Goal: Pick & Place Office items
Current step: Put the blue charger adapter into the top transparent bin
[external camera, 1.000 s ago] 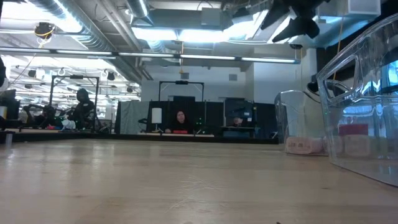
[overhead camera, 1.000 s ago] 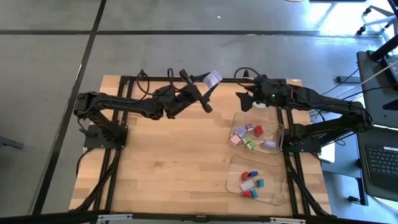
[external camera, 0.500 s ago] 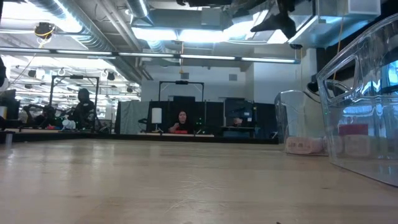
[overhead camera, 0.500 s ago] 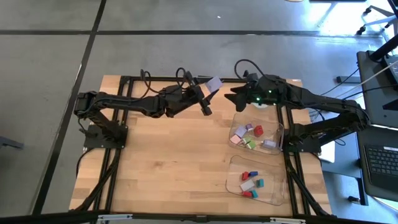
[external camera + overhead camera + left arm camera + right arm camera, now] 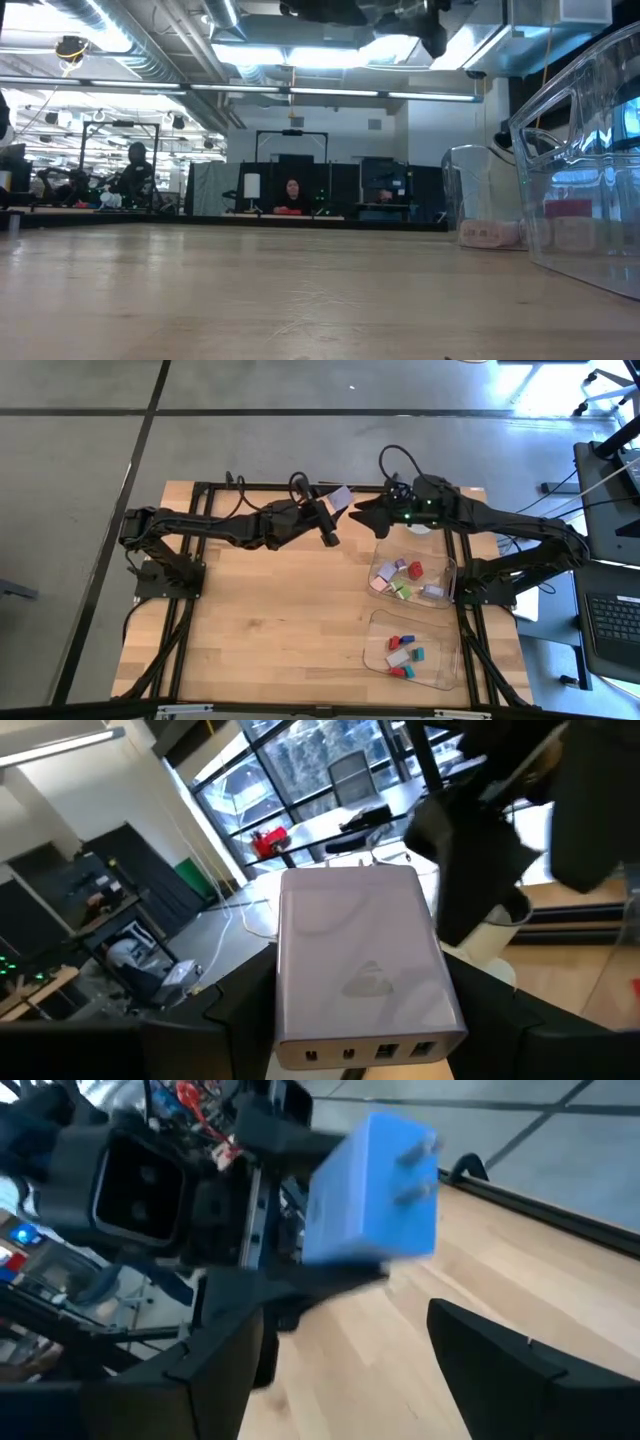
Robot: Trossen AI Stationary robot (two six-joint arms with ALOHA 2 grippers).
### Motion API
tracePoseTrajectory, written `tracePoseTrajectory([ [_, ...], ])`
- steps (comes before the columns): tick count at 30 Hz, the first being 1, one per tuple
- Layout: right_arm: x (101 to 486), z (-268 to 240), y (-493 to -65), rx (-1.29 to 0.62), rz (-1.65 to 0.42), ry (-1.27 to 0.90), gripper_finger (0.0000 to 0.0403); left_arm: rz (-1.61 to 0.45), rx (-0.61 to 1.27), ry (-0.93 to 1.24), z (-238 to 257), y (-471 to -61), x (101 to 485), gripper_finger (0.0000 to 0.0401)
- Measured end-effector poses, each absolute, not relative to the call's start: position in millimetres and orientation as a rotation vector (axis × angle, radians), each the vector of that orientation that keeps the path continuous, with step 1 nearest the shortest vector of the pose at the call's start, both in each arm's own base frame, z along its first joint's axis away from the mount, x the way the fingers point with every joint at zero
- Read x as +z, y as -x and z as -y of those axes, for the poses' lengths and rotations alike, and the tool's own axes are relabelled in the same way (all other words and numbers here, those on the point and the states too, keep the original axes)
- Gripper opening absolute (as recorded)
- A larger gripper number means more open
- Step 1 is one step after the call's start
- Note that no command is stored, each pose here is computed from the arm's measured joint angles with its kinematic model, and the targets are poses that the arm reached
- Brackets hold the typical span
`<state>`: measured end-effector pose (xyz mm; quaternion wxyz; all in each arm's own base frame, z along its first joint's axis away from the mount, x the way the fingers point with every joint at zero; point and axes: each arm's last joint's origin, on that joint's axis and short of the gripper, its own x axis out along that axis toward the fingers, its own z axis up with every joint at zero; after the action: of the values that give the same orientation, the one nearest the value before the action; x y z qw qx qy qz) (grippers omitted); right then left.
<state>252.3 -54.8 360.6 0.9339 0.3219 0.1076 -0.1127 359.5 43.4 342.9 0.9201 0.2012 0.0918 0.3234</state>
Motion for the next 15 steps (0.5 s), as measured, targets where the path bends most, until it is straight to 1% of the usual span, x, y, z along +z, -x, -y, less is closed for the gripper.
tracePoseTrajectory([
  [8,362.3,57.8,-265.4,-0.205,-0.139,-0.649,0.0286,-0.148,0.521,-0.403,-36.5,-362.3,343.5,0.0216],
  [12,363.9,58.4,-268.0,-0.197,-0.111,-0.643,0.0285,-0.15,0.532,-0.403,-36.9,-362.1,343.5,0.0216],
  [15,363.8,58.4,-268.0,-0.2,-0.111,-0.643,0.0271,-0.15,0.538,-0.402,-37.2,-362.0,343.6,0.0216],
])
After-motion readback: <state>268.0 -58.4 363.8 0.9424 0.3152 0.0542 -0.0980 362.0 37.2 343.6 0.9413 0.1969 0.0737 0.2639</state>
